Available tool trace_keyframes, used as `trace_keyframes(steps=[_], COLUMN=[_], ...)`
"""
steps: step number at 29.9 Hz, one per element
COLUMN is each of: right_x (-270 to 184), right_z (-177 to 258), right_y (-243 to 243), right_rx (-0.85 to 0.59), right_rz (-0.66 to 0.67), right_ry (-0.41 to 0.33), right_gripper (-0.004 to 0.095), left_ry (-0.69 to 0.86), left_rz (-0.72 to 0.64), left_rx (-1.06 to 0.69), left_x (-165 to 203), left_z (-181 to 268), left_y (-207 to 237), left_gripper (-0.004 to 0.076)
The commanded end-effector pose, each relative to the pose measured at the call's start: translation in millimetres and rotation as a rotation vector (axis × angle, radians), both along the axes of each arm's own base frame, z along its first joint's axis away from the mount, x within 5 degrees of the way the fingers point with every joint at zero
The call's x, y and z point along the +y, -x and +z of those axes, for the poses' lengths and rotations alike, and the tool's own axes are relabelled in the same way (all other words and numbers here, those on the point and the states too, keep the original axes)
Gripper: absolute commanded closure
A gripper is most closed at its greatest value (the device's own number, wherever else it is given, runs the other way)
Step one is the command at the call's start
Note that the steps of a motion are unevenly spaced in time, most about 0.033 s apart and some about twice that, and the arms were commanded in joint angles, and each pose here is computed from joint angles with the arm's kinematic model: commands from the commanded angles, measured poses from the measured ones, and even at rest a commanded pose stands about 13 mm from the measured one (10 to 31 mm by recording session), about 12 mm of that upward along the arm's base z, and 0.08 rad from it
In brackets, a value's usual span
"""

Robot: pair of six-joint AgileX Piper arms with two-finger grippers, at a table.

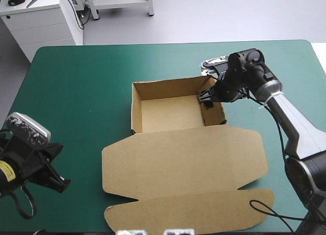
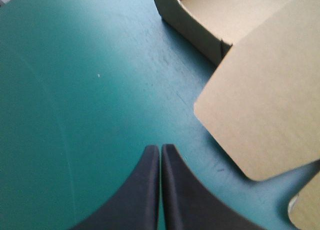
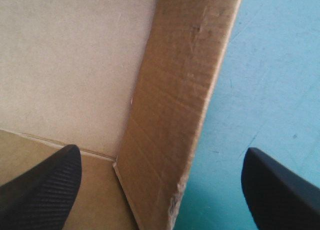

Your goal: Fold the box

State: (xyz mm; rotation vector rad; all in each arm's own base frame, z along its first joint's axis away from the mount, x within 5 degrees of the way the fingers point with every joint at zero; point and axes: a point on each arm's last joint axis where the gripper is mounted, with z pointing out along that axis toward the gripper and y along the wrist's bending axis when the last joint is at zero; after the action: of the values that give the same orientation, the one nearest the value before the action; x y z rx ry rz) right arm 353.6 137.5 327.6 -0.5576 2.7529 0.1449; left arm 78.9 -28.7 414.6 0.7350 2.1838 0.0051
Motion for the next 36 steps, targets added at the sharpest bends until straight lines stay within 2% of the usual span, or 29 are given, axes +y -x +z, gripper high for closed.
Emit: trace_keyframes(steps=[1,6,10,16,21,27,36], right_x=[1.4,6.7,10.2,11.0,2.3,-38.9,-170.9], right_z=[12.2,-5.2,-20.3,-35.6,-29.6,-9.7,14.4], right_y=[-5.1,-19.9,-30.1,-38.8,-42.0,-53.8,-70.5], right_rx=[-0.087,-0.100,-0.096,-0.087,-0.136,-0.199,-0.307], right_rz=[0.008,0.005,0.003,-0.006,-0.005,-0.102,-0.409], right_ry=[-0.031,-0.033,-0.030,-0.001,0.058,0.073,0.092], right_gripper=[0.0125,0.0193,0.0335,0.0659,0.0931,0.0927,0.0927], left_ry=[-0.009,-0.033,-0.052,-0.061,-0.059,-0.059,-0.066], left_rz=[0.039,0.063,0.083,0.083,0.080,0.080,0.084], left_rx=[0.076,0.167,0.234,0.248,0.242,0.243,0.231], left_x=[6.5,9.7,10.1,9.7,9.4,9.5,10.2], left_z=[-26.0,-66.4,-90.7,-97.0,-96.7,-96.7,-96.2], left_y=[11.0,17.3,18.2,17.4,17.0,17.0,16.1], left_gripper=[0.0731,0.0731,0.0731,0.0731,0.0731,0.0731,0.0731])
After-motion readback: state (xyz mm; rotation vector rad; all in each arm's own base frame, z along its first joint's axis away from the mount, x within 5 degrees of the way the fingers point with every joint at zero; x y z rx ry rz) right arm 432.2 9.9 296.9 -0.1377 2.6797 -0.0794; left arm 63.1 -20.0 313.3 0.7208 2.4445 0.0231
